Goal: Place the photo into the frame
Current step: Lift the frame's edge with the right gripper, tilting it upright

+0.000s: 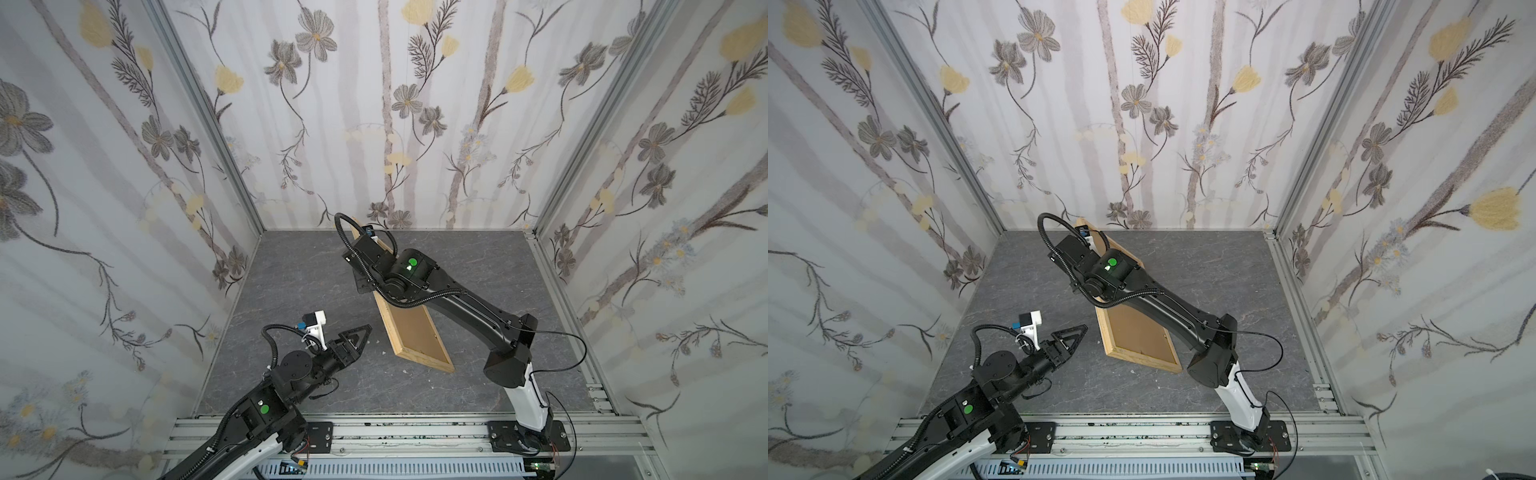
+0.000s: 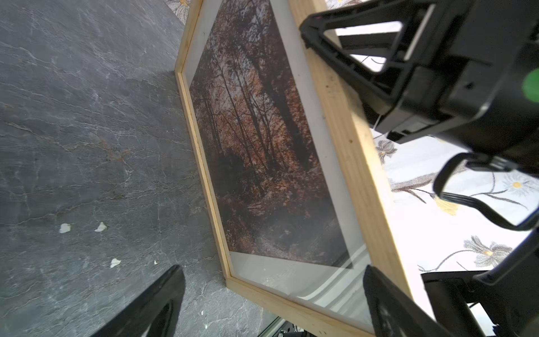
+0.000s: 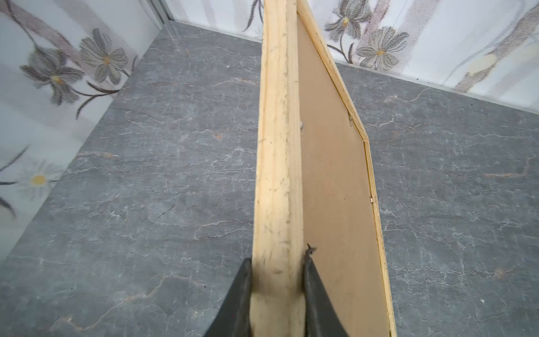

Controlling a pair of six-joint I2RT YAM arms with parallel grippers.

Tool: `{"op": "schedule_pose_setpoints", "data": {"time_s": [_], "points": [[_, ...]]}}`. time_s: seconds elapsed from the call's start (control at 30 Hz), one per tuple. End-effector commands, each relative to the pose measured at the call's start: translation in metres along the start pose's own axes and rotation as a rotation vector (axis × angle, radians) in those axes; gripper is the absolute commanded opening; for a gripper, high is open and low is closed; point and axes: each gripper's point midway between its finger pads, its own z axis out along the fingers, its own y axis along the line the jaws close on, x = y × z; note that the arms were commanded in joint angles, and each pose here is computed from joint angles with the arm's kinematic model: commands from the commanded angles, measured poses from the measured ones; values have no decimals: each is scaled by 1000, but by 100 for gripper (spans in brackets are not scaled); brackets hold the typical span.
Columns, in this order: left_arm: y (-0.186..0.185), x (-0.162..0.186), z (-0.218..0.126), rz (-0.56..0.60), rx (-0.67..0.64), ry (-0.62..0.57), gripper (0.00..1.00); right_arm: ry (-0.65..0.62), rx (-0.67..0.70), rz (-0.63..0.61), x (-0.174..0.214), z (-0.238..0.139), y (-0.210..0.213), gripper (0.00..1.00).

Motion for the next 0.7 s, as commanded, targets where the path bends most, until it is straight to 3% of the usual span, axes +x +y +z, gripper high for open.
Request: {"op": "schedule_pose_setpoints", "data": {"time_s": [0.0,0.33,0.67], "points": [[-1,-6,0,12,-12,-29,95,-87,-71,13,-27,-20,8,0],[-2,-10,-2,19,-19,-46,96,-92,-236,58,-43,-44,13,0],[-1,-13,-3,21,-31,-59,96,-90,-548,185,-52,-55,9,0]]}}
